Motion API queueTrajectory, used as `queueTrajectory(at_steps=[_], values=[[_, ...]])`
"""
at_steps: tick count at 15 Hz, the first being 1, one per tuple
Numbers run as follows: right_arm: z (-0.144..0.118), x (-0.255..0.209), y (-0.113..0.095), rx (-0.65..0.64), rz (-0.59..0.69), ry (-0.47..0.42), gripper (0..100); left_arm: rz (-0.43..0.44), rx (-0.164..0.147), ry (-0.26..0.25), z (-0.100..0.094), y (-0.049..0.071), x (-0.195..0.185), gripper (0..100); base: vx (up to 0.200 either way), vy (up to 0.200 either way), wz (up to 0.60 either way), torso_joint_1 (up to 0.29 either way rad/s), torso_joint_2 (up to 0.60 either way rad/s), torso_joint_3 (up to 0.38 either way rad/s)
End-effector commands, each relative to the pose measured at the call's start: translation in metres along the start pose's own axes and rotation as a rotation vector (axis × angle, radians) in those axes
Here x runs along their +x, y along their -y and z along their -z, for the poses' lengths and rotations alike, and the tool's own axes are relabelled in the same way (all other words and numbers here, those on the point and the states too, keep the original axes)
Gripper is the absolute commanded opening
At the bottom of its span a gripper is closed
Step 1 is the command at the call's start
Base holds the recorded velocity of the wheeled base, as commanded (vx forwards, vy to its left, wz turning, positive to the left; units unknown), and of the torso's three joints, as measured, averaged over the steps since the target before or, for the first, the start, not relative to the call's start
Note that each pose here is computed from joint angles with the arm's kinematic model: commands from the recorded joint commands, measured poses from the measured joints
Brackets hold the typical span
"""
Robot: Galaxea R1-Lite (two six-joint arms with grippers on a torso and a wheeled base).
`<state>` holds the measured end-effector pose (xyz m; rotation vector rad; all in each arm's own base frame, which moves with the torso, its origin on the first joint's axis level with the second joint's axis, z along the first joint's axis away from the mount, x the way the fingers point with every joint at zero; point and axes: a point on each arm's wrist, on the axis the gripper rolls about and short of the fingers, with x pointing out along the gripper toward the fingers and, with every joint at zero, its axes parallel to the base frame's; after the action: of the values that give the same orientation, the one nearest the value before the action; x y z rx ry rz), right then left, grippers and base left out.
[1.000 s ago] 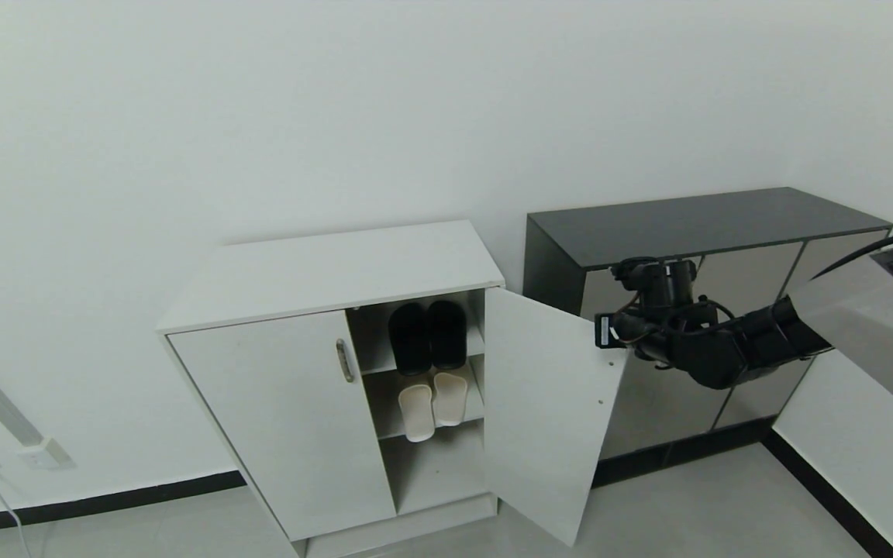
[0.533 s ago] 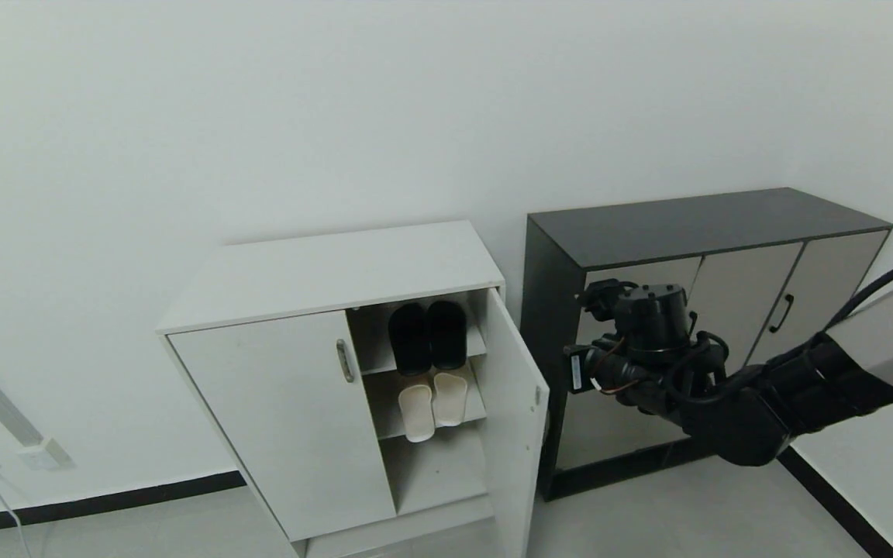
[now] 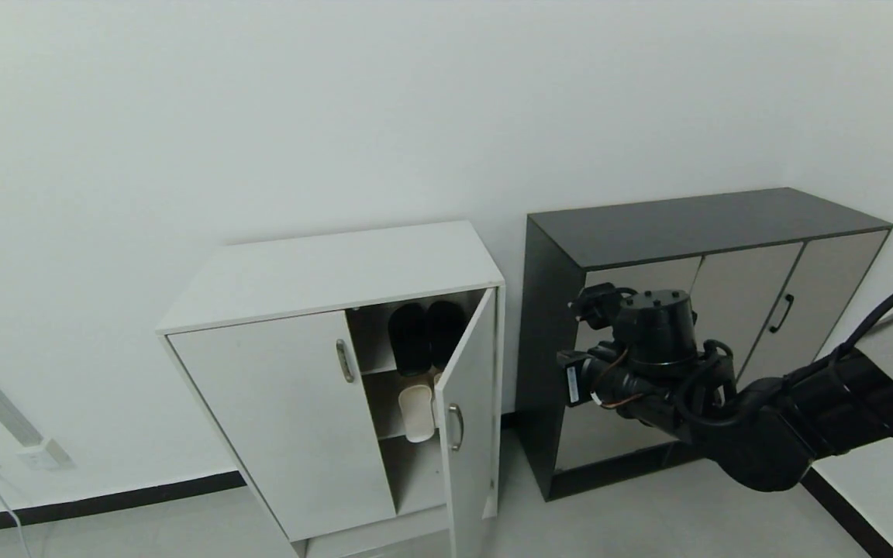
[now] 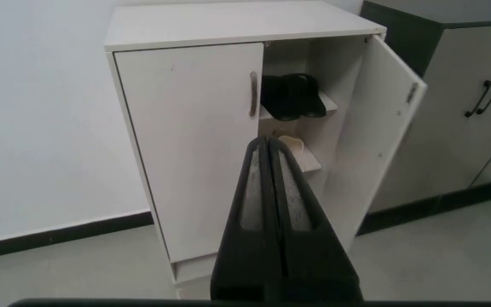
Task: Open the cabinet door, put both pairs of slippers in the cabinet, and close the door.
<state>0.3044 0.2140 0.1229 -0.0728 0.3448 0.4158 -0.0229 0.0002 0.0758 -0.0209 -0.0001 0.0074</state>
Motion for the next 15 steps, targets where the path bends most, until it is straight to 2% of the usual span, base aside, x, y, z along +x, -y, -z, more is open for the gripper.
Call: queueTrajectory(at_steps=[1,6,9,15], values=[[0.001,-0.003,-0.004,-0.003,-0.013,-0.001,0,0.000,-0.001,-0.002,0.000,0.000,0.000,0,0.000,0.000,0.60,0.002,0.01,0.002],[0.006,-0.003,-0.005,-0.007,-0.036,-0.021,0,0.000,-0.001,0.000,0.000,0.000,0.000,0,0.000,0.000,0.60,0.004,0.01,0.001],[0.011,-0.003,-0.006,-0.008,-0.069,-0.032,0,-0.002,-0.001,0.000,0.000,0.000,0.000,0,0.000,0.000,0.00,0.000,0.00,0.000],[0.053,-0.022,0.000,-0.021,-0.148,-0.088,0,-0.002,-0.001,-0.001,0.000,0.000,0.000,0,0.000,0.000,0.00,0.000,0.00,0.000]])
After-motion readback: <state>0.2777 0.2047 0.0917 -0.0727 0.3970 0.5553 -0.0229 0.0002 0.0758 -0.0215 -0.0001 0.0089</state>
